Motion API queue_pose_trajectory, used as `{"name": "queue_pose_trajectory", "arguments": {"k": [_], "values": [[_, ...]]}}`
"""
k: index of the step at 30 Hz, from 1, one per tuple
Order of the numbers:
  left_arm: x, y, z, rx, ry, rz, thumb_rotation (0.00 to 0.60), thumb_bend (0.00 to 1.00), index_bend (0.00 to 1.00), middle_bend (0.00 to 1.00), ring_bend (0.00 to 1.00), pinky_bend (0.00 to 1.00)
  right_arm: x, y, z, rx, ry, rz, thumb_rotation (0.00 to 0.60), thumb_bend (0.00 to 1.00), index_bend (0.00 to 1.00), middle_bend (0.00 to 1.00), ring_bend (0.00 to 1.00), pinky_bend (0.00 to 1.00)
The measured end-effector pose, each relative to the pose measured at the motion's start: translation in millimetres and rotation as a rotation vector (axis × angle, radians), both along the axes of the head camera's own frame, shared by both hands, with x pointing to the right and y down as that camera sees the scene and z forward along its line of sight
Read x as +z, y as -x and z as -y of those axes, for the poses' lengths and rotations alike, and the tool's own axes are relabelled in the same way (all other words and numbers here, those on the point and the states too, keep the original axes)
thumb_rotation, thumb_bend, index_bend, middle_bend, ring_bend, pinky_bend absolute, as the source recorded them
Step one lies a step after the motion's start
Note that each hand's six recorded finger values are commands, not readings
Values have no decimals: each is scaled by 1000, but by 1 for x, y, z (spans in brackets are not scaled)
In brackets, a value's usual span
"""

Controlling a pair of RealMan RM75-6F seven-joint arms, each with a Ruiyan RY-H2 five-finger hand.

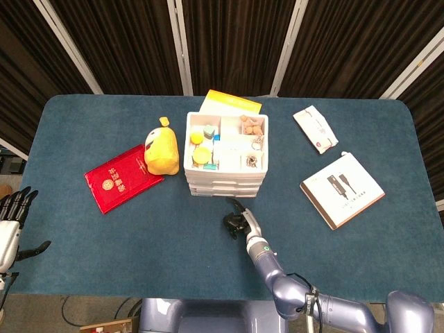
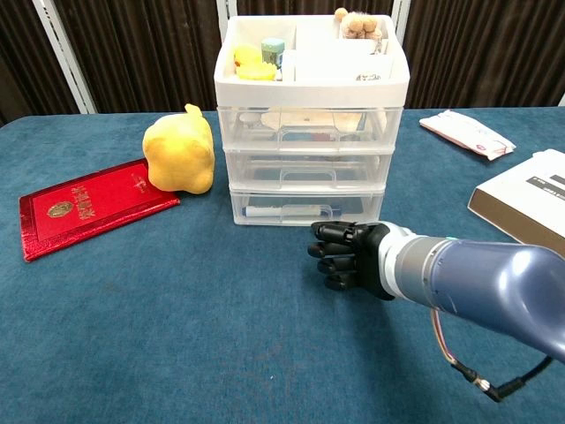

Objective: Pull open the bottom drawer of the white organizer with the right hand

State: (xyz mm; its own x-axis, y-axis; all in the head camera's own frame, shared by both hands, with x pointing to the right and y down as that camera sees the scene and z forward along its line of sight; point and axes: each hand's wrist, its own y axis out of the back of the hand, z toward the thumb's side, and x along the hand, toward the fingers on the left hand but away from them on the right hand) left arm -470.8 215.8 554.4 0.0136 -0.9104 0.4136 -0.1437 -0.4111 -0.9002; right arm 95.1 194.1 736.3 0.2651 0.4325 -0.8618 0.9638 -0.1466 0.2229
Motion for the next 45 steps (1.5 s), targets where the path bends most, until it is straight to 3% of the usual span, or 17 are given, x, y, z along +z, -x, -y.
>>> {"name": "queue_pose_trajectory", "arguments": {"k": [11, 24, 39, 45], "values": [[0, 0, 0, -7, 6, -11, 600, 44, 7, 0, 0, 0, 6, 7, 7, 73, 33, 45, 600, 863, 131, 832, 827, 887], [1, 0, 0, -9, 13, -12, 600, 44, 7, 0, 0, 0, 11, 12, 13, 215, 39, 109, 600, 875, 241, 837, 828, 887], [2, 1, -1, -17, 25, -19, 600, 45, 6, 0, 0, 0, 21, 19, 19, 264, 70, 133, 600, 881, 245, 840, 828, 887], [2, 1, -1, -19, 29, -22, 600, 45, 6, 0, 0, 0, 23, 23, 20, 274, 86, 150, 600, 895, 350, 845, 828, 887]]}}
